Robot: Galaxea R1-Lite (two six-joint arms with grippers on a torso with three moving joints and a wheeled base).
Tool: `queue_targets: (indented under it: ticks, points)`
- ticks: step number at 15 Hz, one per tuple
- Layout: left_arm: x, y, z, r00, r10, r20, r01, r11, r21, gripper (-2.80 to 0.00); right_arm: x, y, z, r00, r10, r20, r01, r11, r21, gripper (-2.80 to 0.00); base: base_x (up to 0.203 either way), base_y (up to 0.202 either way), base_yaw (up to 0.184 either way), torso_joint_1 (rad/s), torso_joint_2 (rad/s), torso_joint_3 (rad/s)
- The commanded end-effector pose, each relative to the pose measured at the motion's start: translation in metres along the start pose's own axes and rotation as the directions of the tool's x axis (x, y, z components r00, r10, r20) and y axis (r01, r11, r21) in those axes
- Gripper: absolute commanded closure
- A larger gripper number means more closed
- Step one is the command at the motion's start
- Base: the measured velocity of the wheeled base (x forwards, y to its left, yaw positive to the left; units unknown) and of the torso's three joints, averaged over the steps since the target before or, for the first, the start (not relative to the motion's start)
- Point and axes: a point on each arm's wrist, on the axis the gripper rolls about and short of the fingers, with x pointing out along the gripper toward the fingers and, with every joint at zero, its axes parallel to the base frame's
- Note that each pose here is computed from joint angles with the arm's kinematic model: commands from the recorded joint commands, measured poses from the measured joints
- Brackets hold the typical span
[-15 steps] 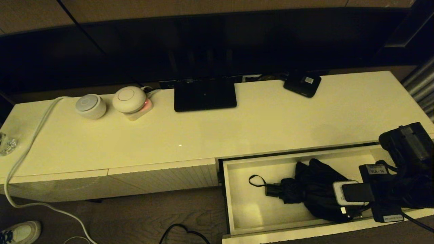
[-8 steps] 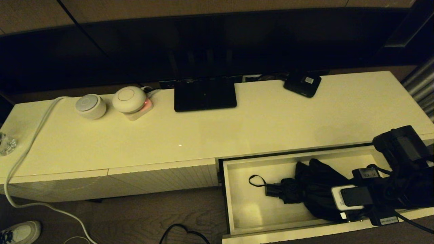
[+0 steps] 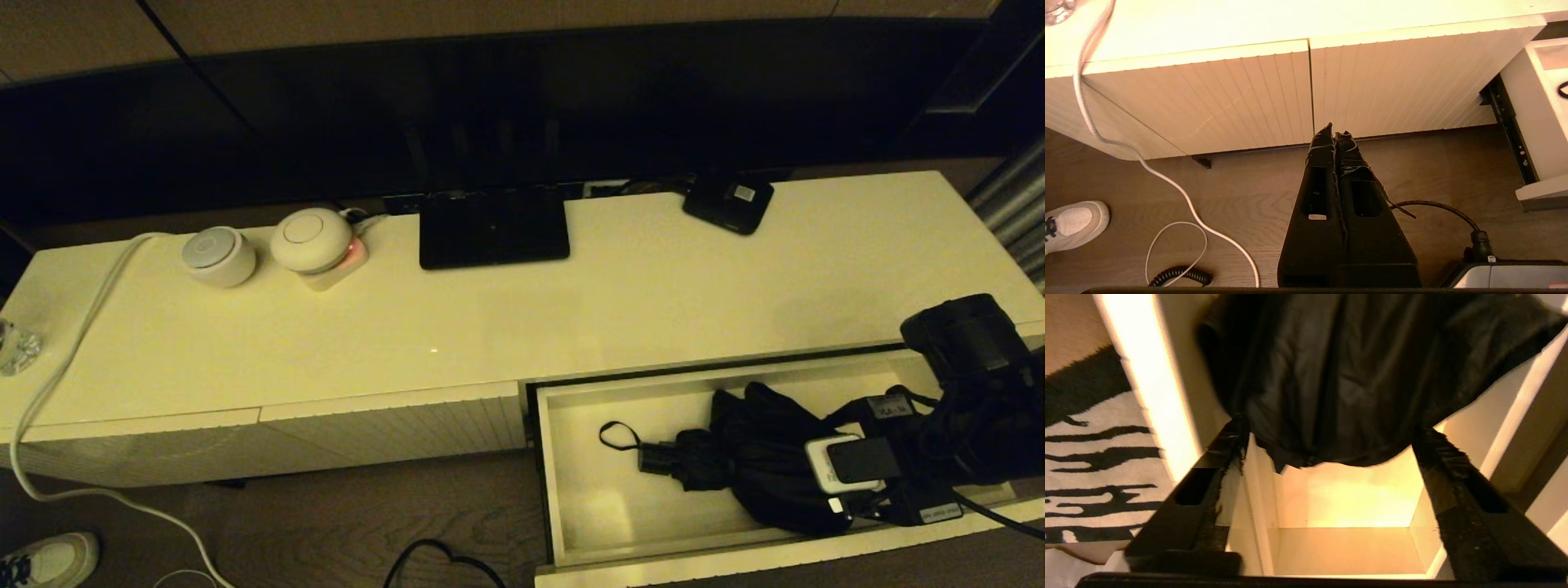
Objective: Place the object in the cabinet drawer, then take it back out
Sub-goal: Take the umbrella out of the drawer and put it on the table
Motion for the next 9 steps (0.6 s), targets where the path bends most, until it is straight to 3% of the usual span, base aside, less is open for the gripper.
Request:
queue_targets:
  ticks: [1,9]
  points:
    - [0.000,0.000,0.000,1.000,0.000,-0.001,0.000,1.000,0.000,0.00,0.007,-0.003,-0.003,1.000,0.019,-0.006,-0.019,1.000,0.000,-2.80,0.000,0.000,0.000,0.000,0.00,0.000]
    - [0.000,0.000,0.000,1.000,0.000,-0.001,0.000,1.000,0.000,0.00,0.021,-0.007,-0.003,0.998,0.057,-0.005,-0.057,0.998,0.009,-2.80,0.000,0.000,0.000,0.000,0.00,0.000]
